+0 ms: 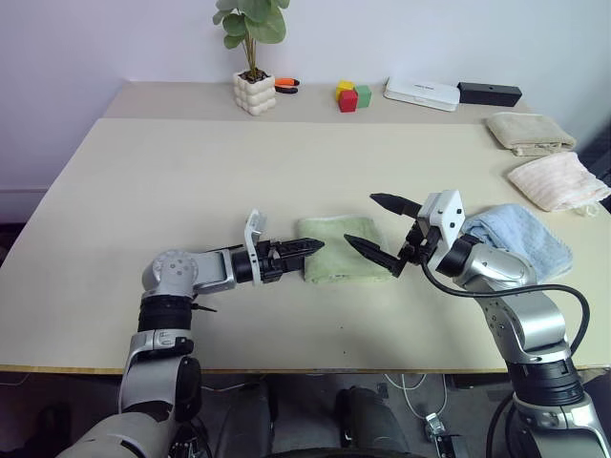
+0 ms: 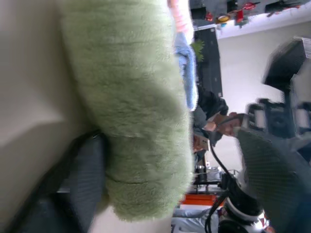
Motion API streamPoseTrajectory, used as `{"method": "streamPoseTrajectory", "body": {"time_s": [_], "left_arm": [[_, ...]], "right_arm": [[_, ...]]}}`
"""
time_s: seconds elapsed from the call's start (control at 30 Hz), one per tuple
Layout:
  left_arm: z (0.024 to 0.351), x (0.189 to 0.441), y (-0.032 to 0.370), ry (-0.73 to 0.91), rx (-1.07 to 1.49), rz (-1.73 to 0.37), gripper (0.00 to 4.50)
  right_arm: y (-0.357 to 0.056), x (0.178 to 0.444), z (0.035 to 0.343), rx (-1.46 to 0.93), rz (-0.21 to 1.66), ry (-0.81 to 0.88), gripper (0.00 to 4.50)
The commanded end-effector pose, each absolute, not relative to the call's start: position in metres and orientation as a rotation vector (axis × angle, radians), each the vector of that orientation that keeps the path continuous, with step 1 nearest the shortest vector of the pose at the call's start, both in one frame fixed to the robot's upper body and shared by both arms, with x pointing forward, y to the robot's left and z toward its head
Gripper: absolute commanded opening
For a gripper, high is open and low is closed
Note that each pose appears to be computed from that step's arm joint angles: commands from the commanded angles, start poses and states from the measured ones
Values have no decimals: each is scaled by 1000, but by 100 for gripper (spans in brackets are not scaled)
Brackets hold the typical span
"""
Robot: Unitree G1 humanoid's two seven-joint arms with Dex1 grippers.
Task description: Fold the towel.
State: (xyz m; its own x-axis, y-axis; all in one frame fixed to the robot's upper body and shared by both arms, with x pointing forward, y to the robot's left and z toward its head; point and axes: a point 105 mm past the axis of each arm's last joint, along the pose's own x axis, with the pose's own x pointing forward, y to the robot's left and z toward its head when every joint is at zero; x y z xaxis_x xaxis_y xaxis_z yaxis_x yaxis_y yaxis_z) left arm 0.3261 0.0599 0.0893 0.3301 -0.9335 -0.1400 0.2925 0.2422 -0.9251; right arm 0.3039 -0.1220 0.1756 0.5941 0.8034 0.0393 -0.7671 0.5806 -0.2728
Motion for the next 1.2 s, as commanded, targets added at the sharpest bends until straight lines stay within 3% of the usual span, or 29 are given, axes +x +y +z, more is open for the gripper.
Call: {"method": "streamPoseTrajectory", "body": {"time_s": [0.03, 0.17, 0.2, 0.37, 0.53, 0.67, 0.77, 0.93, 1.03, 1.2], "left_arm": [[74, 323, 46, 934, -948, -964, 213], [72, 323, 44, 956, -939, -954, 17], [71, 323, 44, 961, -938, -952, 4], [78, 328, 39, 925, -928, -971, 4], [98, 355, 56, 696, -917, -909, 4], [116, 390, 121, 385, -909, -648, 4], [122, 397, 159, 259, -930, -521, 4], [140, 394, 239, -11, -854, -265, 4], [145, 379, 284, -128, -840, -77, 4], [141, 353, 310, -230, -837, 114, 4]], "right_arm": [[-121, 302, 189, -256, 913, -225, 450], [-121, 302, 188, -256, 904, -226, 450], [-121, 302, 188, -257, 903, -227, 450], [-124, 302, 186, -260, 895, -219, 450], [-133, 299, 186, -269, 886, -208, 450], [-144, 287, 186, -266, 953, -176, 450], [-144, 284, 185, -268, 980, -160, 450], [-134, 283, 187, -215, 1046, -162, 450], [-128, 277, 186, -153, 1129, -131, 450], [-128, 264, 197, -43, 1247, -128, 450]]}}
